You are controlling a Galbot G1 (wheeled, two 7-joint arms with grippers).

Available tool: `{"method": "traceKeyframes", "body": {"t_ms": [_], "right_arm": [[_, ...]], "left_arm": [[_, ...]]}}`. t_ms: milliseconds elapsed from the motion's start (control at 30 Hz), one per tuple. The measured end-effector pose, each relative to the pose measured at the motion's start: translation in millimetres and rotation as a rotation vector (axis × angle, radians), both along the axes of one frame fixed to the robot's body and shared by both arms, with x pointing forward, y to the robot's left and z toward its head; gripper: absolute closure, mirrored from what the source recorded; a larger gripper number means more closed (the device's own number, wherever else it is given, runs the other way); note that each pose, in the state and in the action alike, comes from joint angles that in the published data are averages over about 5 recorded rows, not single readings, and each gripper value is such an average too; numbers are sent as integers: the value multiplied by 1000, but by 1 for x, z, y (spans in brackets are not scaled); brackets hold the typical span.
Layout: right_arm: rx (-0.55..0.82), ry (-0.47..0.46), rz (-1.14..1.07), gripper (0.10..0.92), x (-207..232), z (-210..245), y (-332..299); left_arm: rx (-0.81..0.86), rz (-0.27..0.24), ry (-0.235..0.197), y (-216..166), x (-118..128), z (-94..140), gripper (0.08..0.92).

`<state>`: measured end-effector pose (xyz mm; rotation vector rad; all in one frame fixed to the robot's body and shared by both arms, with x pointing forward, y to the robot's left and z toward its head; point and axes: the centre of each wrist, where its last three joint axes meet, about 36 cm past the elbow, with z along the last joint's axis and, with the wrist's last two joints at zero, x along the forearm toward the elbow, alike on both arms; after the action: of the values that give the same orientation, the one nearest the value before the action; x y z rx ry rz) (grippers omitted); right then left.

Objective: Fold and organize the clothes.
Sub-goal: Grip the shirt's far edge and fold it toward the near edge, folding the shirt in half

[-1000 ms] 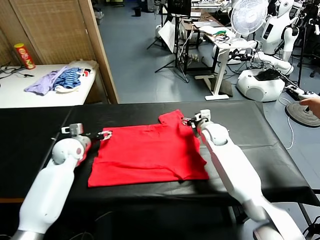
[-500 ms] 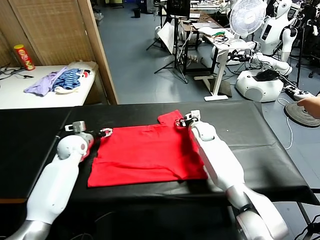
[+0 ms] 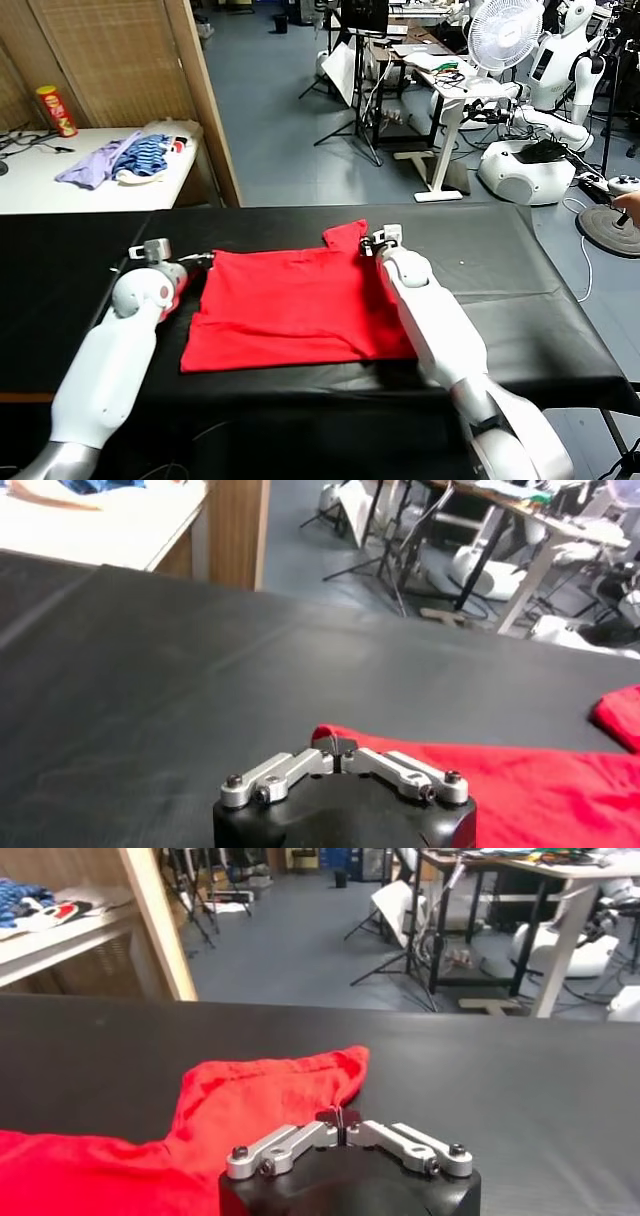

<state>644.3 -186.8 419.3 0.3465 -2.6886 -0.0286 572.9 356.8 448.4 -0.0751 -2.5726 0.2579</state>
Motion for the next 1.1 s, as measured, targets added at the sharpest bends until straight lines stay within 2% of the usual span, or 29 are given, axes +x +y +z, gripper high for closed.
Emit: {"method": "traceKeyframes", "body": {"t_ms": [267,533,767,933,1100], "right_arm": [[72,-61,23,899,-49,33,-23],[56,-69,28,899,-105,44,-53],[-5,-19,41,899,-151,44,-67],[-46,36,50,899,-187,43,-63],[-86,86,59,899,-214,39,-55]], "left_arm": [[29,-14,-56,5,-25,20,874],[71,-39,-99,4,-78,36,874],[167,-22,-125,8,-121,37,874],[190,-21,-112,6,-151,30,874],[214,-34,-82,0,-184,21,874]]}}
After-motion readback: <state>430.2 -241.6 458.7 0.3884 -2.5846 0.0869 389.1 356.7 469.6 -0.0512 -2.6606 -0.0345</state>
